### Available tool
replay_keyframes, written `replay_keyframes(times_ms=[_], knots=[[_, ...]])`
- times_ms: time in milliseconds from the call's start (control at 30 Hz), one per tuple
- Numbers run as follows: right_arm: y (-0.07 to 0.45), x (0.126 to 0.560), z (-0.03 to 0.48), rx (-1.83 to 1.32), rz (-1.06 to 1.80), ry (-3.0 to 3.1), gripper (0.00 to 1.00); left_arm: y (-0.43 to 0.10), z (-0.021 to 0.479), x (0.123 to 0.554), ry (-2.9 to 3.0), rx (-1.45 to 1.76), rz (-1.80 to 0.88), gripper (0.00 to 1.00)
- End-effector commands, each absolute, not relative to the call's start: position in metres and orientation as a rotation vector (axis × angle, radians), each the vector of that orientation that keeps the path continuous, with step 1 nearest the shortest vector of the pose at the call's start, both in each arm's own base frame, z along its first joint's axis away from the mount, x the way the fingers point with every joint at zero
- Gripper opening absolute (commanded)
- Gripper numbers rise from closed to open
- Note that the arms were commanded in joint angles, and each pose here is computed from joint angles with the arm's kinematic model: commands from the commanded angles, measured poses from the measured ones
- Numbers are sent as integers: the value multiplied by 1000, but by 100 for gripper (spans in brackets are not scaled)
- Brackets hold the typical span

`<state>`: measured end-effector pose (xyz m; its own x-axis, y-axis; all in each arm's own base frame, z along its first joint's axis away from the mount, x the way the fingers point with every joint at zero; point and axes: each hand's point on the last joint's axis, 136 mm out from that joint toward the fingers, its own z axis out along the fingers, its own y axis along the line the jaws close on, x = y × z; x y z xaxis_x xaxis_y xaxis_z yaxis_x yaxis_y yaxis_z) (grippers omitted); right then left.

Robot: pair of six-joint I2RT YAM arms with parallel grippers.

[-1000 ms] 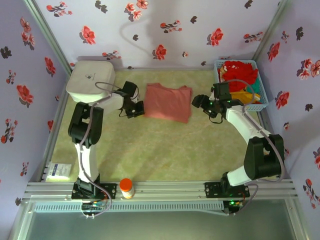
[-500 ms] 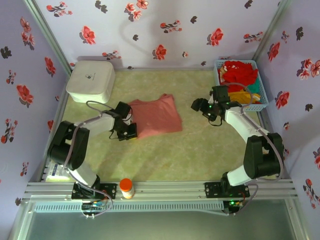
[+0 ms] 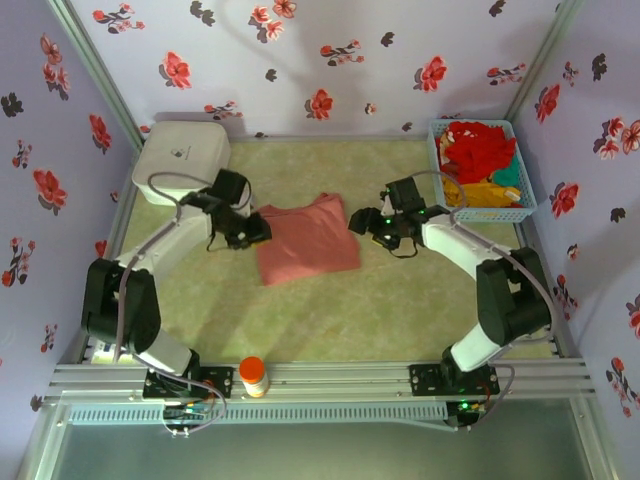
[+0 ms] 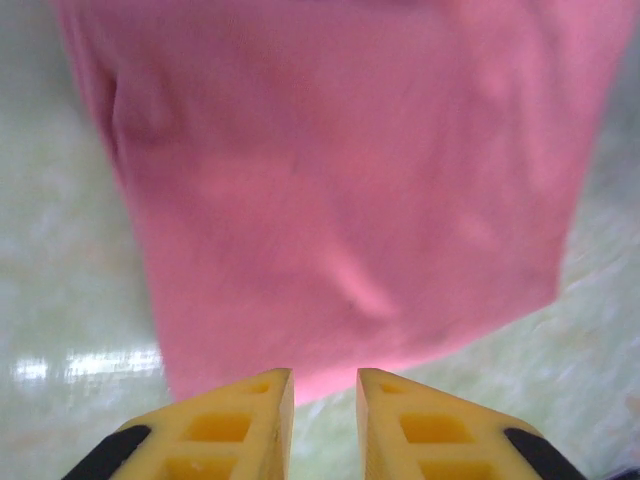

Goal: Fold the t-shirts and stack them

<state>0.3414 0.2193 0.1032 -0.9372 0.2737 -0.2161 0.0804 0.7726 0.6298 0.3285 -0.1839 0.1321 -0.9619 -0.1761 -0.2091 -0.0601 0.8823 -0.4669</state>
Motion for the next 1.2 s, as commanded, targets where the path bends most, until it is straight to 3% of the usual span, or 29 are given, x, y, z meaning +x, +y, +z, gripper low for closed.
replay_keyframes(times_ms=[0,267,667,867,1033,1167], knots=[[246,354,108,291,1045,2618,70,-194,132,351,2799,-171,-757,23],[274,365,82,383,1191,2584,68,-225,96,415,2765,-250,-911,23],[263,351,18,480,1124,2666,67,-205,46,462,2771,-267,-867,22],[262,349,12,478,1124,2678,66,-196,44,459,2839,-219,-821,23],[266,355,37,399,1127,2653,66,-183,89,441,2782,-164,-758,38],[270,360,63,334,1144,2622,67,-174,109,415,2794,-118,-734,42]])
